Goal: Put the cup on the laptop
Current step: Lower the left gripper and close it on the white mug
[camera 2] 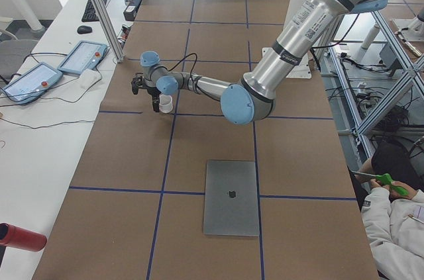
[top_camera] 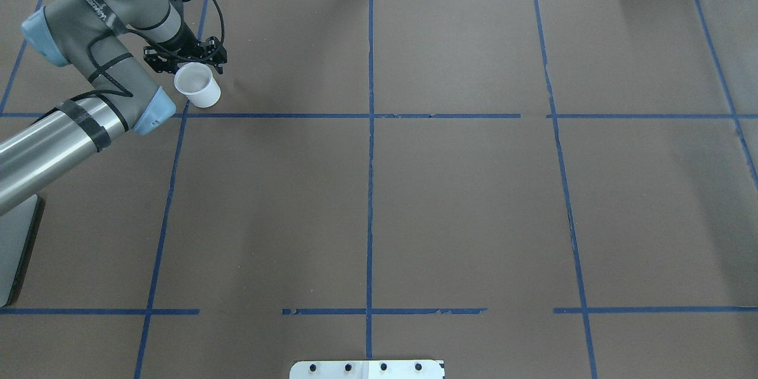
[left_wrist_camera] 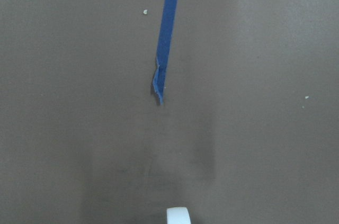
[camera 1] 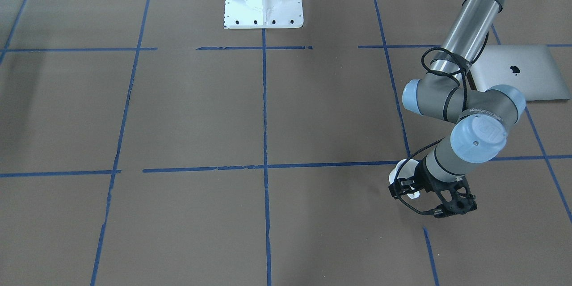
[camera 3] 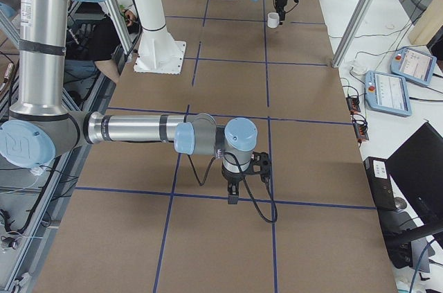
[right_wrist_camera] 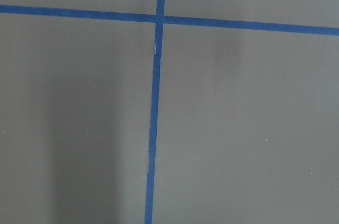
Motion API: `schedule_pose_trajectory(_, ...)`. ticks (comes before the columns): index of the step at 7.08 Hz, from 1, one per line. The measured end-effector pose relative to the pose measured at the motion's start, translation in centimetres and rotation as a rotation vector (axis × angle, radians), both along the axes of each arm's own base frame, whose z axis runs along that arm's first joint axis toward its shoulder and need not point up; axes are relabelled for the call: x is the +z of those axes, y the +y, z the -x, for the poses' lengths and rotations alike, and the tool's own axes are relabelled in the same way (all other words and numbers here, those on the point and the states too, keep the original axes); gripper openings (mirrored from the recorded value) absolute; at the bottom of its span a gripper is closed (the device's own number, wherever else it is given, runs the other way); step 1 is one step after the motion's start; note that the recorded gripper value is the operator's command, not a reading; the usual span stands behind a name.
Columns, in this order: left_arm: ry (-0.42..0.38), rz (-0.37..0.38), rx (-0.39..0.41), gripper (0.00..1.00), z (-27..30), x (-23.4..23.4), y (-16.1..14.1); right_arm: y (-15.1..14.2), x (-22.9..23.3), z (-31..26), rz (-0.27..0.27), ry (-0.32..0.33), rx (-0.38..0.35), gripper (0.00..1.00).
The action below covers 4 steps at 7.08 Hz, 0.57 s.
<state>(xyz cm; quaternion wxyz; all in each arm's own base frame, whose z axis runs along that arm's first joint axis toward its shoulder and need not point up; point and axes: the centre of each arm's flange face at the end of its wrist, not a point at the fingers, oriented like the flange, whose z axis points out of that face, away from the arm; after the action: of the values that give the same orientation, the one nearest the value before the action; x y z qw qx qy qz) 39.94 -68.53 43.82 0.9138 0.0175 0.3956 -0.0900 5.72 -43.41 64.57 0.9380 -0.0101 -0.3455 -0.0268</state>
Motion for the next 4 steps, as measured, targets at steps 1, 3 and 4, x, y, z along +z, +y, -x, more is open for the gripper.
schedule_pose_trajectory(1, -0.003, 0.001, 0.005, 0.63, -0.49, 0.32, 0.22, 0.0, 0.0, 0.0, 0.0, 0.0, 0.0, 1.0)
schedule_pose_trajectory(3, -0.002, -0.001, 0.014, 0.0, -0.73, 0.45, 0.36, 0.0, 0.0, 0.0, 0.0, 0.0, 0.0, 1.0)
schedule_pose_trajectory(4, 0.001, 0.0, 0.017, 0.0, -0.71, 0.41, 0.36, 0.0, 0.0, 0.0, 0.0, 0.0, 0.0, 1.0)
